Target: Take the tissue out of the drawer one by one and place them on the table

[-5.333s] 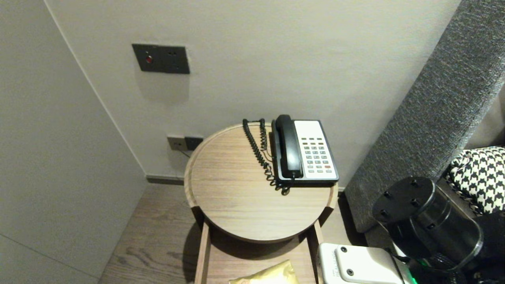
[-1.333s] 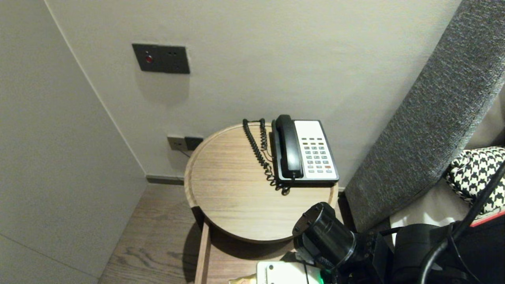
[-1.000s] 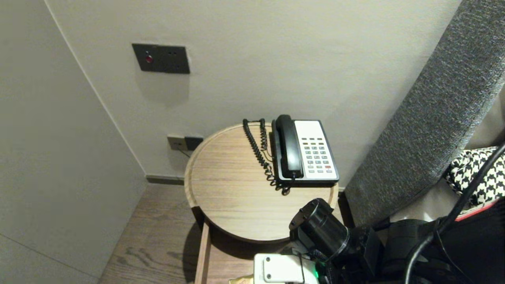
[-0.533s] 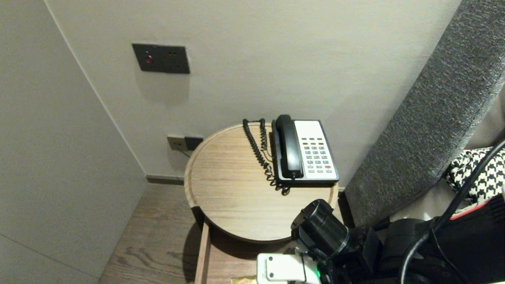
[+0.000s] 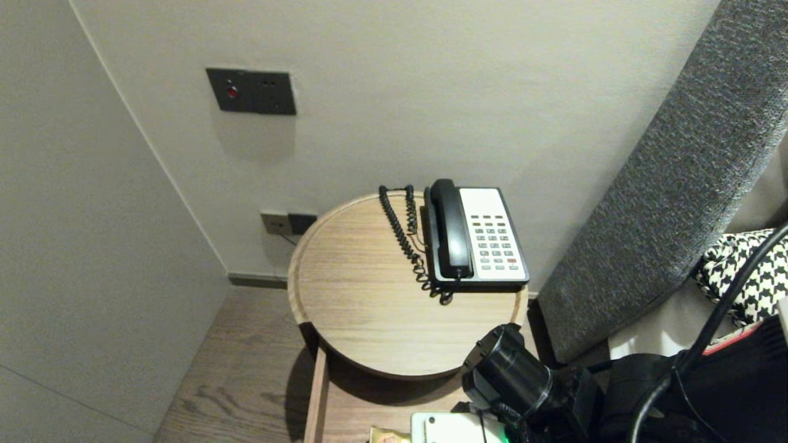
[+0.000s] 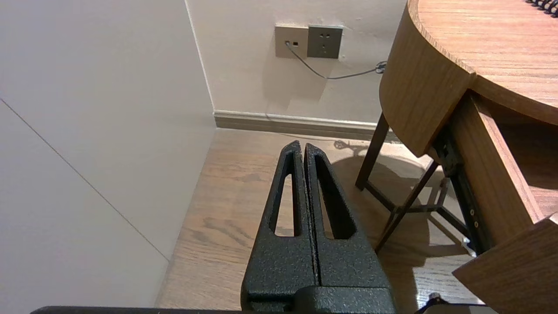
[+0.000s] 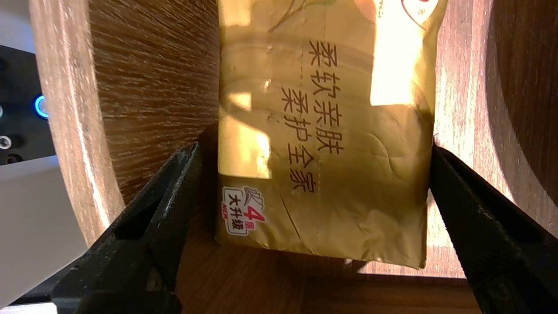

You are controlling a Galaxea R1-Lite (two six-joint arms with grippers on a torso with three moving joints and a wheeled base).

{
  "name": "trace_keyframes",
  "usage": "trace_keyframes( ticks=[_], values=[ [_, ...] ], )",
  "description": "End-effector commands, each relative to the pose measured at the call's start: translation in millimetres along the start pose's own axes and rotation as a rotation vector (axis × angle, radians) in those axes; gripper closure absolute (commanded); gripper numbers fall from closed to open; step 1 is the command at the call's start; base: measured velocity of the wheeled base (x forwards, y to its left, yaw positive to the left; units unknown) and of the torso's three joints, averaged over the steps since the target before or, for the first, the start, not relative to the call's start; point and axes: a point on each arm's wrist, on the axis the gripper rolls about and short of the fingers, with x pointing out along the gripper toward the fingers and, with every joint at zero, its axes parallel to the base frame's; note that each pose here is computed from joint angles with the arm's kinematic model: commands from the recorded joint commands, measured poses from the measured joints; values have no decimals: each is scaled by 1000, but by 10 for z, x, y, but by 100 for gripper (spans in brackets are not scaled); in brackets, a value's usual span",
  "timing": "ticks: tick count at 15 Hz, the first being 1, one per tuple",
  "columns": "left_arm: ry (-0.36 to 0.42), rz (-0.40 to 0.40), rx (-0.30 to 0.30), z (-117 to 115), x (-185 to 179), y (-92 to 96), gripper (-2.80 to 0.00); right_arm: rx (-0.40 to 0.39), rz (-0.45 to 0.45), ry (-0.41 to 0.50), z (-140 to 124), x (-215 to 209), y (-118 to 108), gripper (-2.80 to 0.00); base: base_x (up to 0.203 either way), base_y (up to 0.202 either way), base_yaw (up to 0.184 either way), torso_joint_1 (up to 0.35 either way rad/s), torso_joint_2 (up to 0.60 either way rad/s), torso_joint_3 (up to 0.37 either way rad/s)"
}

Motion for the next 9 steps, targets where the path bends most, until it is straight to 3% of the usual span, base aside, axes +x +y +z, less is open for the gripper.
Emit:
trace_keyframes(
  ticks=[1,9],
  values=[
    [-1,1,0,0,0,0,0,1,7,11,-37,0,21,-280,0,0,0,0,0,0],
    [-1,1,0,0,0,-1,0,3,14,22,-30,84,-14,-280,0,0,0,0,0,0]
  ],
)
